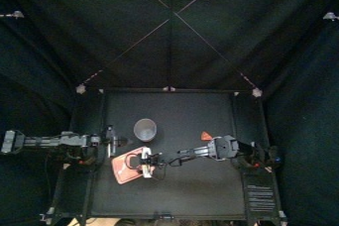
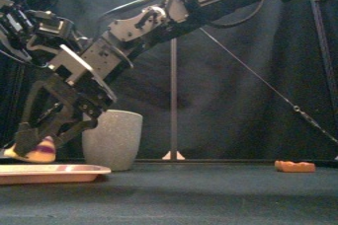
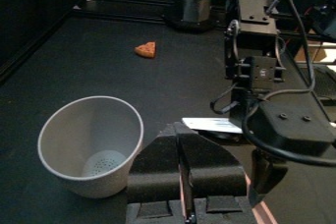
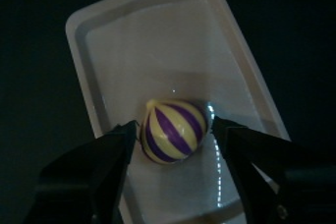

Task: Pick the onion then place it on the pink plate
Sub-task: Drop onion on the pink plate and return to neutral

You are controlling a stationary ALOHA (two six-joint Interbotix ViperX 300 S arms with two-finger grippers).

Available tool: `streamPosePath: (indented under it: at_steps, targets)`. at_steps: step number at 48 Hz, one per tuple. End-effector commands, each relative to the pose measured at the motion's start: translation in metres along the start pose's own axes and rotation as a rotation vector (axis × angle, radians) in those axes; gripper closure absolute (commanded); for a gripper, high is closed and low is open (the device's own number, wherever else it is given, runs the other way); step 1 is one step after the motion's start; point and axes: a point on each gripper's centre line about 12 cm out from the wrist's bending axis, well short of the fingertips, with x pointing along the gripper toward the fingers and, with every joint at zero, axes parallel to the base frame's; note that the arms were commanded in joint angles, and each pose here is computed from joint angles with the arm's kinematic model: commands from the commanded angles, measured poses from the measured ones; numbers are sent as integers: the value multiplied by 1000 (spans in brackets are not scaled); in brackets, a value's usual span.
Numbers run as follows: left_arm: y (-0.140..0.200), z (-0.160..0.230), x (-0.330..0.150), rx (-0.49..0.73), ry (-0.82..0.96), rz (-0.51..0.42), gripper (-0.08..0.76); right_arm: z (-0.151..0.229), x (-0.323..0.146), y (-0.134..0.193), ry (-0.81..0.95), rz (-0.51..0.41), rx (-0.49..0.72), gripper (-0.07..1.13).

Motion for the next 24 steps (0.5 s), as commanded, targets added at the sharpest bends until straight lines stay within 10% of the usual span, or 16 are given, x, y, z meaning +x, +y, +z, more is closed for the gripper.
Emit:
streamPosePath:
  at_steps: [1,24]
  targets:
    - [0,4,0,-3,-11,1,617,36,-18,-5,-63,-14,-8,52]
    - [0,1,0,-5,-5,2,617,58,-62,-4,-190,-10,-16,37]
